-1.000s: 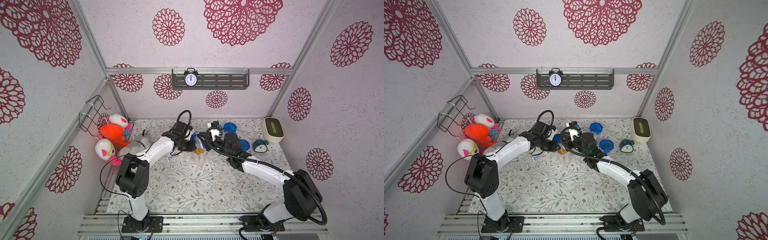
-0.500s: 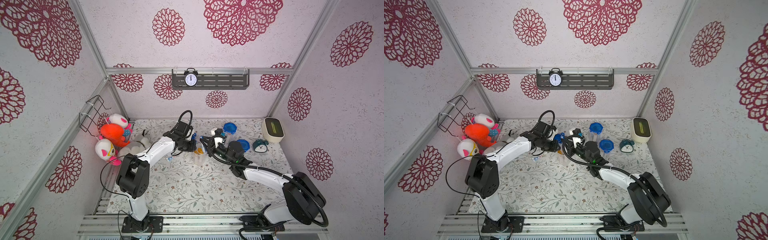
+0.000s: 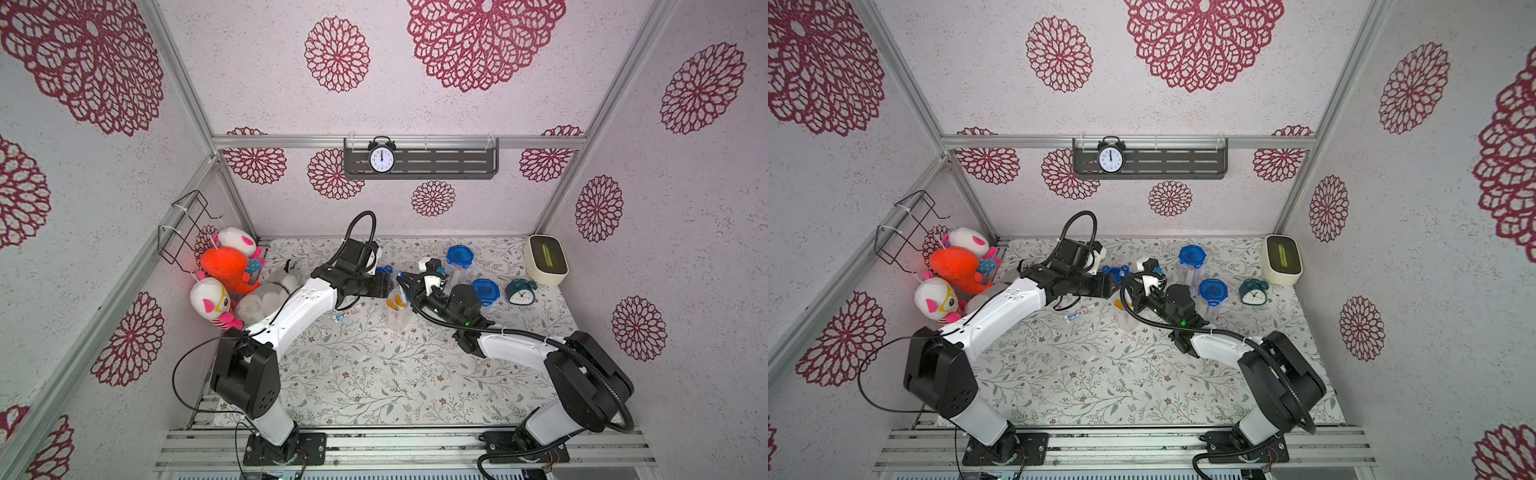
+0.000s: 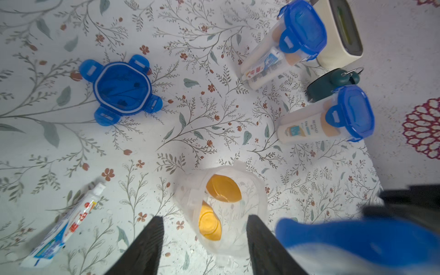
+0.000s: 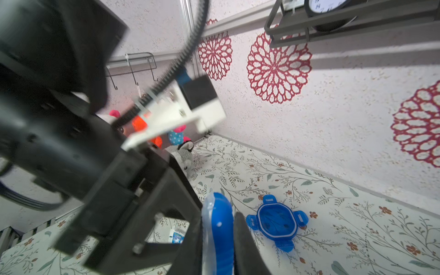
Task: Pack away toiletry kits
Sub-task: Move the container to the center of the board, then place the toiletry item into the container.
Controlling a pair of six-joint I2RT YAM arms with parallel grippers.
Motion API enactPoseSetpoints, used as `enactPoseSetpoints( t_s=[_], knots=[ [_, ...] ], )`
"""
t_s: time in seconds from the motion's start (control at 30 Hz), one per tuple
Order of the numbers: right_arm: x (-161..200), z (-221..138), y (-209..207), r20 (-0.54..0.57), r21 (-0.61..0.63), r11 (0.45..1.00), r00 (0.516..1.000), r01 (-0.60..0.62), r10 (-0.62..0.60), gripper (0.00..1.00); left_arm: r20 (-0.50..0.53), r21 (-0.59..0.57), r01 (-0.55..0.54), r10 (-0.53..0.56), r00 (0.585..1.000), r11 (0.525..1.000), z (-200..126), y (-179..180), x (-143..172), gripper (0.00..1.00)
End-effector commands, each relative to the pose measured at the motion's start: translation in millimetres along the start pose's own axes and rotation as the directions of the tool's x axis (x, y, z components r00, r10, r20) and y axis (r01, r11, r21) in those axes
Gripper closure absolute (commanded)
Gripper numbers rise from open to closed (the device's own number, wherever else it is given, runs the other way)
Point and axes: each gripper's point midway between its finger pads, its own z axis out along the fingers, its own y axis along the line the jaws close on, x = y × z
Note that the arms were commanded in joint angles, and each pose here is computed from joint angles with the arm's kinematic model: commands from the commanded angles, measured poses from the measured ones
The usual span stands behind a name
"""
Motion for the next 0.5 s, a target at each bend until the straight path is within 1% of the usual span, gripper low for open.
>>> enactPoseSetpoints(
  t_s=[0.0,0.13,0.27,0.4,0.47],
  knots=[
    [-23,7,7,0.099,0.000,0.999,0.994,0.047,-0.047,0.90,0.068,-0.070,0.019,-0.015,0.998,0.997,-18,31,-5,0.40],
    [-12,8,8,0.097,0.006,0.999,0.994,0.050,-0.050,0.90,0.144,-0.128,0.041,-0.023,0.989,0.991,-35,60,0,0.35],
    [-2,6,9,0.088,0.011,0.998,0.994,0.056,-0.056,0.90,0.194,-0.150,0.061,-0.031,0.981,0.987,-41,79,11,0.31],
    [10,2,7,0.084,0.016,0.998,0.995,0.054,-0.055,0.87,0.169,-0.217,0.066,-0.029,0.985,0.974,-36,97,25,0.30],
    [15,-1,7,0.084,0.016,0.998,0.995,0.053,-0.054,0.85,0.156,-0.233,0.067,-0.031,0.987,0.970,-32,103,32,0.30]
  ],
)
